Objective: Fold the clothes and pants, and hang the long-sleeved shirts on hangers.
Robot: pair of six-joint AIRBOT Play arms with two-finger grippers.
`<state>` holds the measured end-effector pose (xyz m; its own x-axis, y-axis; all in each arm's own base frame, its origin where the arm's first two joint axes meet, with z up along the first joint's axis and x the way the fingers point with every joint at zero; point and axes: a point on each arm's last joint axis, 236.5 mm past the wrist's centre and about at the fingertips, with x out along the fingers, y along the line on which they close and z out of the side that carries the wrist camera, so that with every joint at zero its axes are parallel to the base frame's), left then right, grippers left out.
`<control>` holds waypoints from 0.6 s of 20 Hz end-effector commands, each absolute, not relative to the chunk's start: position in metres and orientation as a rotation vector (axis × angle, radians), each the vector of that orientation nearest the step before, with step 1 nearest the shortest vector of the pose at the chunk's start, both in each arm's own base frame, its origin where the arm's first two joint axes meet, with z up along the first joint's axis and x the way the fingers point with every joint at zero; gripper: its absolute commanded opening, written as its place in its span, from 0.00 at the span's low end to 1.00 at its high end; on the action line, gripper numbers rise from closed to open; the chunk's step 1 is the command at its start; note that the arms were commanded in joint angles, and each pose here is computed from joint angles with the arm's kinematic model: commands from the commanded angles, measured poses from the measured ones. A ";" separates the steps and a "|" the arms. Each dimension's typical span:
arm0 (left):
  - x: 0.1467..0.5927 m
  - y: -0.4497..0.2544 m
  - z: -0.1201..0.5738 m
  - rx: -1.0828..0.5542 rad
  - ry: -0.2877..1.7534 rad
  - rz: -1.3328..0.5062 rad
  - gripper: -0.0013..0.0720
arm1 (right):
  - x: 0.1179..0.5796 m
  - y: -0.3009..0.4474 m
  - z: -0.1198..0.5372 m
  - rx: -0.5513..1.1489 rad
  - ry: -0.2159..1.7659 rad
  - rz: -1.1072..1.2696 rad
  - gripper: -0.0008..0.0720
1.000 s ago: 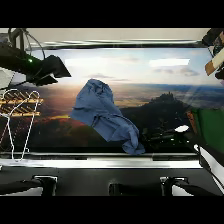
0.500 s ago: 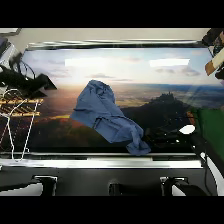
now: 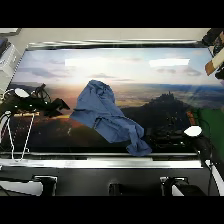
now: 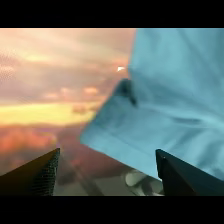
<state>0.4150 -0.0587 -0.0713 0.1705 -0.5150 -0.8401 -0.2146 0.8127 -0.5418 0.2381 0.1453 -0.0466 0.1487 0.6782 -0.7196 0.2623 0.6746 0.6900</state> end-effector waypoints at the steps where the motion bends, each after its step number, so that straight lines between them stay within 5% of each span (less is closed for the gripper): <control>1: 0.407 -0.070 -0.099 -0.648 1.458 -0.312 0.82 | 0.239 0.149 -0.042 0.861 1.425 0.368 0.07; 10: 0.408 -0.086 -0.105 -0.672 1.454 -0.393 0.82 | 0.248 0.151 -0.037 0.898 1.389 0.364 0.07; 11: 0.406 -0.092 -0.109 -0.675 1.467 -0.403 0.76 | 0.249 0.152 -0.036 0.905 1.382 0.365 0.07; 12: 0.403 -0.098 -0.113 -0.668 1.484 -0.413 0.56 | 0.251 0.152 -0.035 0.909 1.378 0.365 0.07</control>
<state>0.4063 -0.0877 -0.1053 0.0930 -0.6222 -0.7773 -0.1512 0.7628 -0.6287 0.2455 0.1504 -0.0387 0.1830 0.6994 -0.6909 0.2756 0.6381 0.7190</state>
